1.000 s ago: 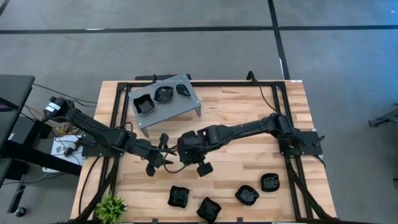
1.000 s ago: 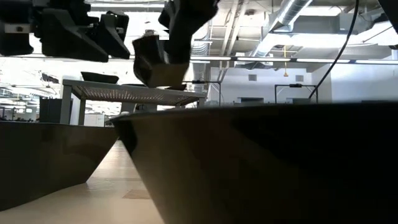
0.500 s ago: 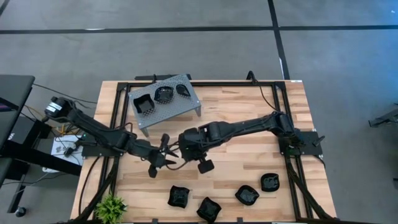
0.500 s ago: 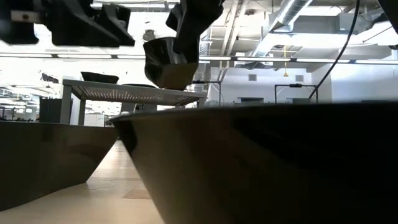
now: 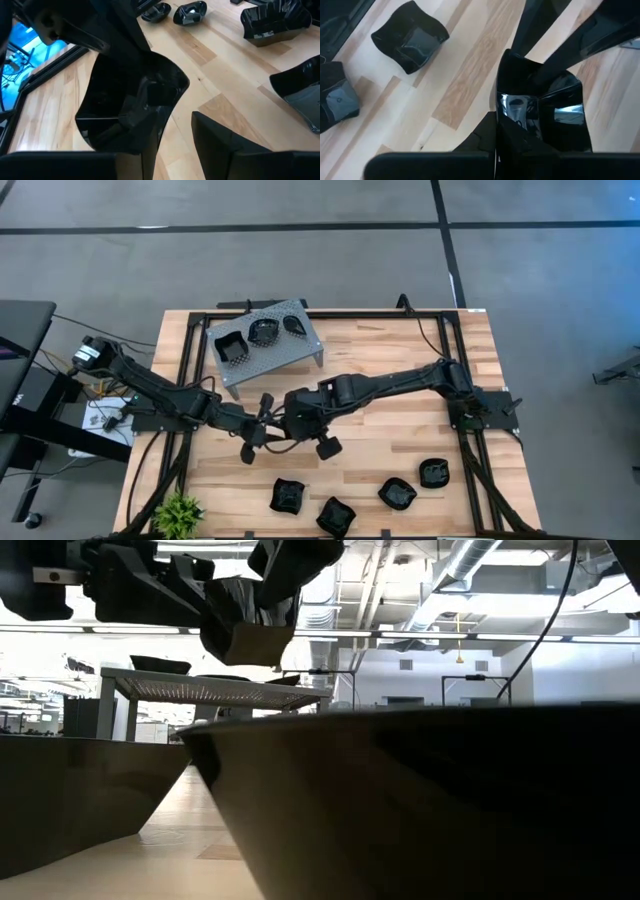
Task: Pick & Place Mini shaped plates
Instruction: Stack the black distorted square plate on top of the black distorted square plate on the shelf
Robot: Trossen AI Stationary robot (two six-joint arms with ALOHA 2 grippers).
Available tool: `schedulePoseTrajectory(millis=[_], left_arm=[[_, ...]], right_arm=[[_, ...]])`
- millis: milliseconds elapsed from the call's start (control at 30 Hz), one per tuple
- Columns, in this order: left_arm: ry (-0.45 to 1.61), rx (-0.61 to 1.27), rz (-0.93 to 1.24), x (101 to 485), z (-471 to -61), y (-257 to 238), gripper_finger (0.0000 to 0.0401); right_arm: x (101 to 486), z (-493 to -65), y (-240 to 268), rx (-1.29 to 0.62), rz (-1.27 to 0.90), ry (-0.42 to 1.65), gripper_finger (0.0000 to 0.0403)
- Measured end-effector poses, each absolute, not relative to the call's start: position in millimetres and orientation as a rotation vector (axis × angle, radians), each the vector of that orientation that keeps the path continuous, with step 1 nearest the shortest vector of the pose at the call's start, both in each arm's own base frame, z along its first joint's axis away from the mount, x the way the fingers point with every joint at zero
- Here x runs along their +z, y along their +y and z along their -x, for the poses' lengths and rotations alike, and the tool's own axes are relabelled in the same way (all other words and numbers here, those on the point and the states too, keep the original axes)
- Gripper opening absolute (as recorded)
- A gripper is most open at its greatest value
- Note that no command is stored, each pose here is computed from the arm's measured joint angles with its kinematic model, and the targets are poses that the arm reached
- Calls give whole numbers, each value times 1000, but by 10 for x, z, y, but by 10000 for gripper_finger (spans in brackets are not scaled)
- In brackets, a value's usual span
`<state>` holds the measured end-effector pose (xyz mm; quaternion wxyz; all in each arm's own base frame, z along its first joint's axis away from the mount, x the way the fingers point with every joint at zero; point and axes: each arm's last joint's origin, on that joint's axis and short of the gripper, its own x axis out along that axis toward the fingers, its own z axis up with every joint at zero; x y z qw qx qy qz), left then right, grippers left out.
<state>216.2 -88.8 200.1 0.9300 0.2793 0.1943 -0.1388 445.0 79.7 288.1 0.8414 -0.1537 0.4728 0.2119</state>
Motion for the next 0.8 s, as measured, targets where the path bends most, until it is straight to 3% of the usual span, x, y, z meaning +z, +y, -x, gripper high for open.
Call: schedulePoseTrajectory(millis=[233, 433, 800], left_arm=[[398, -284, -572, 2001, -2162, -888, 74], [398, -289, -571, 2000, -2161, -890, 13], [408, -381, -530, 1956, -2170, -923, 7]], right_arm=[[2908, -4497, 789, 439, 326, 945, 8], [2910, -4500, 789, 438, 326, 941, 37], [2946, -4553, 782, 427, 327, 877, 108]])
